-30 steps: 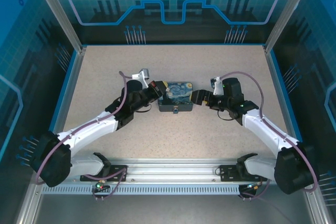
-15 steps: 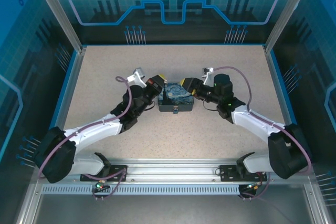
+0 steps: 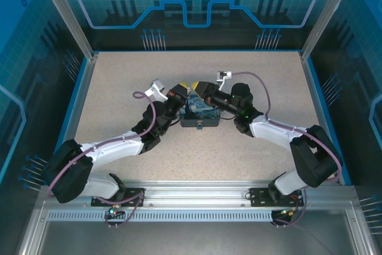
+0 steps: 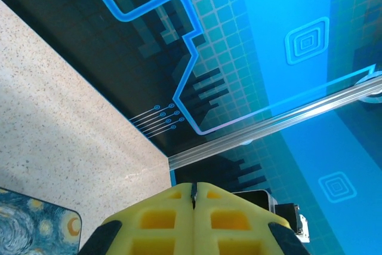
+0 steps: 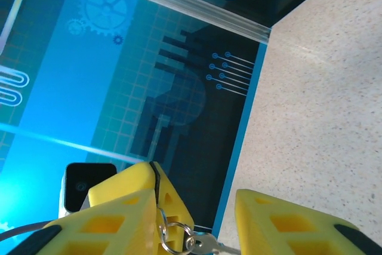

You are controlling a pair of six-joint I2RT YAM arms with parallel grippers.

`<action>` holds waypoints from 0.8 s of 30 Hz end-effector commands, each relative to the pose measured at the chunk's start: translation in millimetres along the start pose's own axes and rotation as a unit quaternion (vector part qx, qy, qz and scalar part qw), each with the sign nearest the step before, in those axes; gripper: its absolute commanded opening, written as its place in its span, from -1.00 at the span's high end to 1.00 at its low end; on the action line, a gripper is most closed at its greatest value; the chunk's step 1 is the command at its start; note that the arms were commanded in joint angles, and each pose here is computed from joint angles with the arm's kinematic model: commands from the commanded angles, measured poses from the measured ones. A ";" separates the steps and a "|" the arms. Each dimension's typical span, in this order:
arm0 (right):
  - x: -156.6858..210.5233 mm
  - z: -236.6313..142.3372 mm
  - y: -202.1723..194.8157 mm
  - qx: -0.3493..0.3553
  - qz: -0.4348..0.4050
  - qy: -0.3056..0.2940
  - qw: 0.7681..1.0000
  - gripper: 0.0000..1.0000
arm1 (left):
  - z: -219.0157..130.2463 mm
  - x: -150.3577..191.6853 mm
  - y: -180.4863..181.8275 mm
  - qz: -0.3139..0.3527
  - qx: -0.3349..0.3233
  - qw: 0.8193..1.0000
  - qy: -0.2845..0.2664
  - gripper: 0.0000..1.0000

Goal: Unlock the padlock with the key

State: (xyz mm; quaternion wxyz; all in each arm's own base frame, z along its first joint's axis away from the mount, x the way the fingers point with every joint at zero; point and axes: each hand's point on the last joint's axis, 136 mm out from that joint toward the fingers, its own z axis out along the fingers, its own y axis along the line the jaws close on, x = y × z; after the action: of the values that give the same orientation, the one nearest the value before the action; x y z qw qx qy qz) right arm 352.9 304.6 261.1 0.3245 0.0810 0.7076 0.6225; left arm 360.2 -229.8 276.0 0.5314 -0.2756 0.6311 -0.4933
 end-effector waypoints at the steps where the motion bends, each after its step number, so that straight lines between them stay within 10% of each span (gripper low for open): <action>1: -7.1 9.0 24.3 -0.039 -0.006 -0.016 0.999 0.25 | -1.5 -6.2 -6.2 -0.015 0.014 0.999 -0.024 1.00; 24: 10.2 14.9 23.3 -0.054 0.000 0.017 0.998 0.68 | -0.9 -6.5 -3.8 -0.020 0.006 0.999 -0.038 1.00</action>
State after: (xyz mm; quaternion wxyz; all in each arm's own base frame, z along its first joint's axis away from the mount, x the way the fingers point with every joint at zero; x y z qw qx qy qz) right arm 350.5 318.8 269.1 0.3149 0.0707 0.6903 0.6476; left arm 361.6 -226.4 277.3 0.5407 -0.2945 0.6165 -0.4908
